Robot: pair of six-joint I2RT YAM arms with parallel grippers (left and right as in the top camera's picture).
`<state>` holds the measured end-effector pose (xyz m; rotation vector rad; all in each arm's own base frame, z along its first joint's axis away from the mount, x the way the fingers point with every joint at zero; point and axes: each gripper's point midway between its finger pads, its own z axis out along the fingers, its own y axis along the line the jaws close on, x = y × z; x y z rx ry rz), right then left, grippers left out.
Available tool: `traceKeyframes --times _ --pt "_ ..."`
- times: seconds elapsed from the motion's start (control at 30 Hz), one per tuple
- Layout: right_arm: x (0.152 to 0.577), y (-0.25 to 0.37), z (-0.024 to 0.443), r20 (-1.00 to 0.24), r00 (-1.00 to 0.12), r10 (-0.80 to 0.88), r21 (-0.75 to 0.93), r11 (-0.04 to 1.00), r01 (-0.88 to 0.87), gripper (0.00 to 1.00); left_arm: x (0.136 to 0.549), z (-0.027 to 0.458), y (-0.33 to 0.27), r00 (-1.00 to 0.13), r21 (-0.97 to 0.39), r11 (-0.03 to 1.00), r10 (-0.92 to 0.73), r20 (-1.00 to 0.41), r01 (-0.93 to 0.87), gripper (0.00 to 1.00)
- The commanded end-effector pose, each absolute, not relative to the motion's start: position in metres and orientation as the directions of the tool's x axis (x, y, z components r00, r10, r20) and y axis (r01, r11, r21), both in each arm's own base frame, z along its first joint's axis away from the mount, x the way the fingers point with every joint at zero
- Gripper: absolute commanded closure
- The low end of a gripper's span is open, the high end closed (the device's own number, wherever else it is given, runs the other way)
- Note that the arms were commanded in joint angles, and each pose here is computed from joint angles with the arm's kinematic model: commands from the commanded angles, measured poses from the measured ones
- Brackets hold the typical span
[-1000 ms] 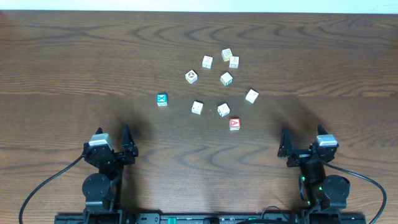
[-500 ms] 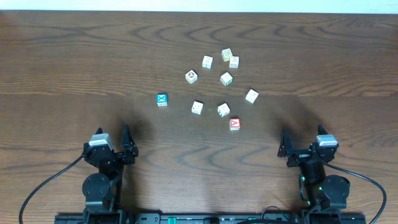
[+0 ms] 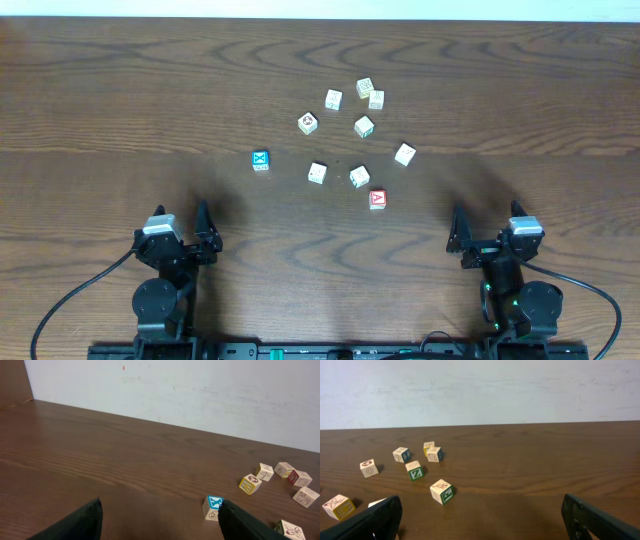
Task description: Lift 3 blocks
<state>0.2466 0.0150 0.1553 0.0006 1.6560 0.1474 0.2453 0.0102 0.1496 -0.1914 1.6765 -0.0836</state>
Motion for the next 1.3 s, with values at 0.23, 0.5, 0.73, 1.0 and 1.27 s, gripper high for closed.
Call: traceKeyframes --times 0.23,0.5,0.73,1.0,1.27 --pt "0.247 0.009 0.154 -0.991 -0.094 0.099 0.105 0.993 -0.061 0.01 0.244 0.131 0.011 -0.163 -0.169 0.981 -0.183 -0.969 -0.095 0.26" --pt "0.247 0.01 0.154 -0.991 -0.092 0.1 0.106 0.992 -0.065 0.01 0.244 0.131 0.011 -0.163 -0.169 0.981 -0.183 -0.969 -0.095 0.25" --pt "0.24 0.048 0.168 -0.997 -0.051 0.05 0.063 0.954 -0.293 0.01 0.244 0.131 0.011 -0.163 -0.169 0.981 -0.183 -0.969 -0.095 0.25" --pt "0.24 0.043 0.167 -0.996 -0.08 0.044 0.064 0.963 -0.262 0.01 0.244 0.131 0.011 -0.163 -0.169 0.981 -0.183 -0.969 -0.095 0.26" --pt "0.243 0.039 0.187 -0.995 -0.099 0.004 0.027 0.97 -0.24 0.01 0.244 0.131 0.011 -0.163 -0.169 0.981 -0.183 -0.969 -0.095 0.26"
